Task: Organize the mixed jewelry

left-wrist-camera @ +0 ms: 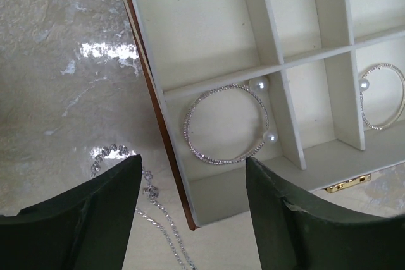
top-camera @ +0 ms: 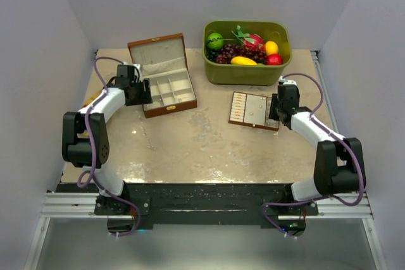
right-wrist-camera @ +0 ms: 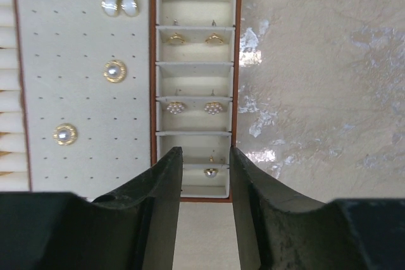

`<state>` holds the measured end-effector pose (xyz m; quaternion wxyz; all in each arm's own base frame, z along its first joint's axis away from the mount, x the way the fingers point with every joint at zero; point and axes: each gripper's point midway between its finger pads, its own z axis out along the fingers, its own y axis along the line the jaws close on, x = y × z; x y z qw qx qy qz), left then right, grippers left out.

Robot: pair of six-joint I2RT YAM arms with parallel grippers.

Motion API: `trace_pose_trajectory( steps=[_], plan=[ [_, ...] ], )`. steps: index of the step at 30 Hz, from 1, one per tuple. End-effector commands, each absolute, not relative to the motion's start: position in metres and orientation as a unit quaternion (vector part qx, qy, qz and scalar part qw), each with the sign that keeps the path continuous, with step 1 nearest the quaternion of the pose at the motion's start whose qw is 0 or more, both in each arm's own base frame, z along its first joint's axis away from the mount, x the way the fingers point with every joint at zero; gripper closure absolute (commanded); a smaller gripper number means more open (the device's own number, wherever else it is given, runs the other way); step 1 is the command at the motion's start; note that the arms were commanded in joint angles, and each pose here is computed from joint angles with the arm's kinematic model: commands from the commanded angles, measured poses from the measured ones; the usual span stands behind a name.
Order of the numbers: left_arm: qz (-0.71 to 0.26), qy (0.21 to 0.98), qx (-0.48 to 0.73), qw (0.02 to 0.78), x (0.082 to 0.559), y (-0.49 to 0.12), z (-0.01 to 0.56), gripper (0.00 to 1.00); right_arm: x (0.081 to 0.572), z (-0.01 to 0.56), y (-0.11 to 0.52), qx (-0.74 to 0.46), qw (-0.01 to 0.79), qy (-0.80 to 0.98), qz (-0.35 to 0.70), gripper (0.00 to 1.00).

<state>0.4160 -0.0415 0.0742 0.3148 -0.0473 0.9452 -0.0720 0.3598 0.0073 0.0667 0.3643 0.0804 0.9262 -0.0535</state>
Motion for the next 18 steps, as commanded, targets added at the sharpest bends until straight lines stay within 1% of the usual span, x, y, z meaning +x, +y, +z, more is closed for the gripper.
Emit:
trace_pose_trajectory(
  steps=[1, 2, 4, 5, 7, 8, 11, 18],
  plan=[
    [-0.093, 0.94, -0.051, 0.325, 0.435, -0.045, 0.081, 0.44, 0.367, 0.106, 0.021, 0.084, 0.41, 0.908, -0.008, 0.6],
    [-0.099, 0.94, -0.052, 0.323, 0.434, -0.047, 0.08, 0.51, 0.366, 0.109, 0.023, 0.085, 0.411, 0.907, 0.0, 0.59],
    [-0.111, 0.941, -0.052, 0.314, 0.428, -0.052, 0.076, 0.59, 0.364, 0.122, 0.028, 0.085, 0.425, 0.901, 0.018, 0.59],
    [-0.116, 0.941, -0.057, 0.313, 0.426, -0.054, 0.077, 0.67, 0.362, 0.126, 0.031, 0.087, 0.428, 0.899, 0.028, 0.59],
    [-0.124, 0.943, -0.059, 0.302, 0.415, -0.058, 0.071, 0.74, 0.359, 0.131, 0.038, 0.085, 0.431, 0.897, 0.05, 0.58],
    [-0.125, 0.944, -0.065, 0.298, 0.408, -0.059, 0.07, 0.79, 0.358, 0.136, 0.042, 0.087, 0.435, 0.894, 0.061, 0.58],
    [-0.133, 0.943, -0.07, 0.296, 0.395, -0.065, 0.069, 0.85, 0.354, 0.142, 0.051, 0.089, 0.436, 0.891, 0.089, 0.58],
    [-0.129, 0.948, -0.044, 0.288, 0.367, -0.101, 0.064, 0.95, 0.346, 0.144, 0.075, 0.096, 0.434, 0.881, 0.162, 0.57]
  ],
)
